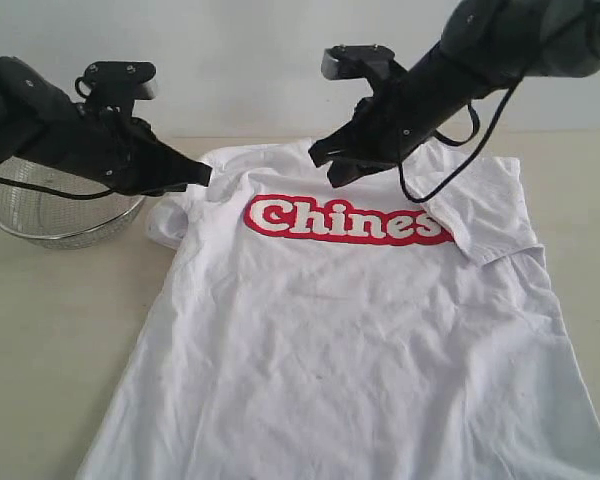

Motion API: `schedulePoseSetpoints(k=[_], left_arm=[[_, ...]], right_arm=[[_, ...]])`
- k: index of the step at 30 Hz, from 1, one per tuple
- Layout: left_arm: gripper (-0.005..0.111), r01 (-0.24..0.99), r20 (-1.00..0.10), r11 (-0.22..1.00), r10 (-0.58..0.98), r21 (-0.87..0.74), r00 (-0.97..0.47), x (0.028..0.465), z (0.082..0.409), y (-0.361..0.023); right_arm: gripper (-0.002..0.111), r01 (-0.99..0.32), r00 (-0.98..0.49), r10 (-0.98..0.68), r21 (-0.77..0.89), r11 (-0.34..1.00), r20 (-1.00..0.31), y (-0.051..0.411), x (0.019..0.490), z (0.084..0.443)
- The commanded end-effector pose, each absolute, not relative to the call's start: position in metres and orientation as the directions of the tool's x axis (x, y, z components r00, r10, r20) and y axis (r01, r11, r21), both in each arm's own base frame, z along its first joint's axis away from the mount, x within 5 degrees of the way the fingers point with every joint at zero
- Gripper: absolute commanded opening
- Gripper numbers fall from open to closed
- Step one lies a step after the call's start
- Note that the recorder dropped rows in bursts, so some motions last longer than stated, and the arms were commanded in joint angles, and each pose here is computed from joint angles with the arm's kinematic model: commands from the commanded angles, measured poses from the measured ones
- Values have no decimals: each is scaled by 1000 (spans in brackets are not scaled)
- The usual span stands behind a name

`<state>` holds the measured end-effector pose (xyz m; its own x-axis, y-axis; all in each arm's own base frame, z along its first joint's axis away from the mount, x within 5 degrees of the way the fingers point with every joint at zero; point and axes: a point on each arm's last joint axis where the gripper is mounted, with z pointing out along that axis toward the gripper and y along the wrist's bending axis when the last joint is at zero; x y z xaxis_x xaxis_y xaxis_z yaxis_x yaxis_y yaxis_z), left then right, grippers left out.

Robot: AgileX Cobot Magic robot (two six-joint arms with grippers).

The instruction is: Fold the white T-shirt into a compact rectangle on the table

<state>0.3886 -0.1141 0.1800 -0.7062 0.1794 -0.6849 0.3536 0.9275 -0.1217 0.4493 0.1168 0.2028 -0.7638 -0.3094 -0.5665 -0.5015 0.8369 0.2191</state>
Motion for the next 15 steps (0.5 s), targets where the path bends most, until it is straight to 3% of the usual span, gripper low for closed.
schedulePoseSetpoints(k=[1,4,9,15], left_arm=[[5,295,-640,934,103,-202,-762,385,179,-105],[5,246,-634,941,44,-233,-772,385,180,-105],[5,147,-584,938,-69,-315,-809,385,175,-105],[5,154,-438,909,-34,-387,-898,369,164,-112]], right_arm=[[0,-467,-779,-353,105,878,-519,106,460,195],[0,-461,-804,-403,30,887,-438,97,459,184],[0,-455,-815,-404,27,890,-416,96,459,179],[0,-483,-794,-440,-4,876,-419,95,460,178]])
